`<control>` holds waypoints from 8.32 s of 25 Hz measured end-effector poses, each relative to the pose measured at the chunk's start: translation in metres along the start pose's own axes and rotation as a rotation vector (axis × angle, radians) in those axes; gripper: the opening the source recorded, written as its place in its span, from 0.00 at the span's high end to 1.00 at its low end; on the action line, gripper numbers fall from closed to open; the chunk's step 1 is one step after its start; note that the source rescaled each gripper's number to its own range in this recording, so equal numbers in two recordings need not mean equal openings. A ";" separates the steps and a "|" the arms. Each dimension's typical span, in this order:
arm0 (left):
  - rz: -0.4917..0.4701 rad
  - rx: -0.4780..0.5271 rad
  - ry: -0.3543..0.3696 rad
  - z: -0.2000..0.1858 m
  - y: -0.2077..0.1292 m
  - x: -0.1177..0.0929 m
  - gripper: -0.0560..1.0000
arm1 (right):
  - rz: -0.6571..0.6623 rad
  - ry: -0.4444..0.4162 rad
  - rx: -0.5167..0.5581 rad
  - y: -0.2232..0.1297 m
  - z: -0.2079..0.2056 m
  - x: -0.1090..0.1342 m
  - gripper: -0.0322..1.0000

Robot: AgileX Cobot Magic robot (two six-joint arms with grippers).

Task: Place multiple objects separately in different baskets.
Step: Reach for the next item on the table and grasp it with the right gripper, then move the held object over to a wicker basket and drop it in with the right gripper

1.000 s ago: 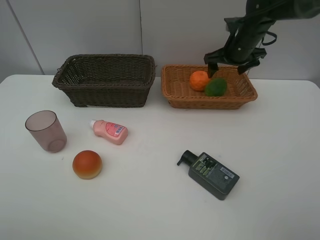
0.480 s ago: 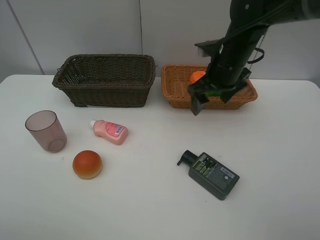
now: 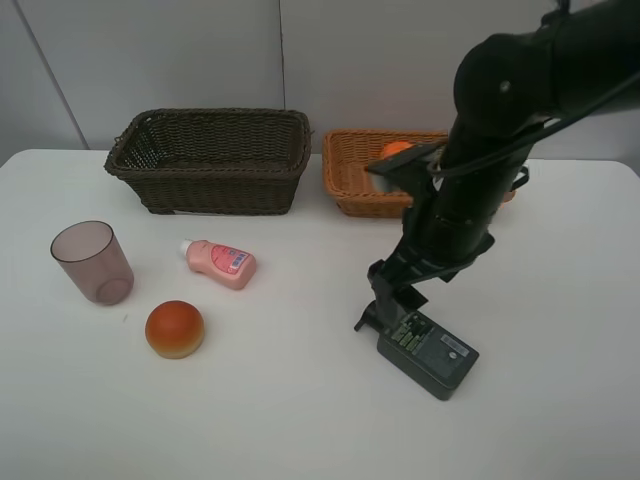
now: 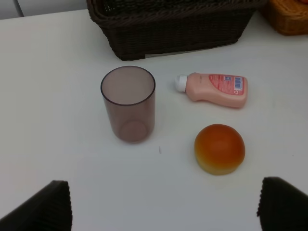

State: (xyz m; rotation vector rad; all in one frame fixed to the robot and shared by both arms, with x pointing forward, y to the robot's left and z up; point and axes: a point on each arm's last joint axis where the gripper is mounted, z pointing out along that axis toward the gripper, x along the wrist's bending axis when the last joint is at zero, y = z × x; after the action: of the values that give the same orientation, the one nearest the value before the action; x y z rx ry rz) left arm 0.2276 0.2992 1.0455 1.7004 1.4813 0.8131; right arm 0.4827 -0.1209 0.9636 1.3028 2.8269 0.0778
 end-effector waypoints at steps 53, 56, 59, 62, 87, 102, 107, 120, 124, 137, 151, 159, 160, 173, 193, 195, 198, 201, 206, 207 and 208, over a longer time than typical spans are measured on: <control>0.000 0.000 0.000 0.000 0.000 0.000 0.00 | -0.348 -0.038 -0.178 -0.058 0.057 0.026 0.06; 0.000 0.000 0.000 0.000 0.000 0.000 0.00 | -0.348 -0.046 -0.161 -0.060 0.058 0.025 0.06; 0.000 0.000 0.000 0.000 0.000 0.000 0.00 | -0.331 -0.051 -0.151 -0.060 0.058 0.024 0.06; 0.000 0.000 0.000 0.000 0.000 0.000 0.00 | -0.320 -0.053 -0.146 -0.062 0.054 0.024 0.06; 0.000 0.000 0.000 0.000 0.000 0.000 0.00 | -0.222 -0.082 -0.114 -0.063 0.067 0.012 0.06; 0.000 0.000 0.000 0.000 0.000 0.000 0.00 | -0.227 -0.073 -0.084 -0.061 0.082 0.013 0.41; 0.000 0.000 0.000 0.000 0.000 0.000 0.00 | -0.265 -0.092 -0.083 -0.061 0.082 0.011 0.89; 0.000 0.000 0.000 0.000 0.000 0.000 0.00 | -0.280 -0.099 -0.082 -0.061 0.082 0.011 0.92; 0.000 0.000 0.000 0.000 0.000 0.000 0.00 | -0.280 -0.100 -0.082 -0.061 0.082 0.011 0.92; 0.000 0.000 0.000 0.000 0.000 0.000 0.00 | -0.206 -0.101 0.014 -0.033 0.053 0.008 0.94; 0.000 0.000 0.000 0.000 0.000 0.000 0.00 | -0.128 -0.087 -0.047 0.039 -0.015 0.008 0.97; 0.000 0.000 0.000 0.000 0.000 0.000 0.00 | -0.143 -0.091 -0.056 0.069 -0.027 0.015 0.97; 0.000 0.000 0.000 0.000 0.000 0.000 0.00 | -0.147 -0.092 -0.073 0.073 -0.032 0.018 0.97; 0.000 0.000 0.000 0.000 0.000 0.000 0.00 | -0.135 -0.107 -0.283 0.120 -0.063 0.025 0.97; 0.000 0.000 0.000 0.000 0.000 0.000 0.00 | -0.130 -0.108 -0.865 0.211 -0.019 0.025 0.97; 0.000 0.000 0.000 0.000 0.000 0.000 0.00 | -0.127 -0.111 -0.884 0.215 -0.008 0.020 0.97; 0.000 0.000 0.000 0.000 0.000 0.000 0.00 | -0.118 -0.118 -0.894 0.220 0.009 0.011 0.97; 0.000 0.000 0.000 0.000 0.000 0.000 0.00 | -0.107 -0.121 -0.900 0.223 0.025 0.002 0.97; 0.000 0.000 0.000 0.000 0.000 0.000 0.00 | -0.086 -0.111 -0.925 0.227 0.038 -0.004 0.97; 0.000 0.000 0.000 0.000 0.000 0.000 0.00 | -0.086 -0.110 -0.931 0.227 0.039 -0.004 0.97; 0.000 0.000 0.000 0.000 0.000 0.000 0.00 | -0.087 -0.109 -0.932 0.228 0.041 -0.003 0.97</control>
State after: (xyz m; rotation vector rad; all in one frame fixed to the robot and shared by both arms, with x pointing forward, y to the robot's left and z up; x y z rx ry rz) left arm 0.2276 0.2992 1.0455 1.7005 1.4815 0.8135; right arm 0.6597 0.0255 0.9355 0.8989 2.2183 1.1092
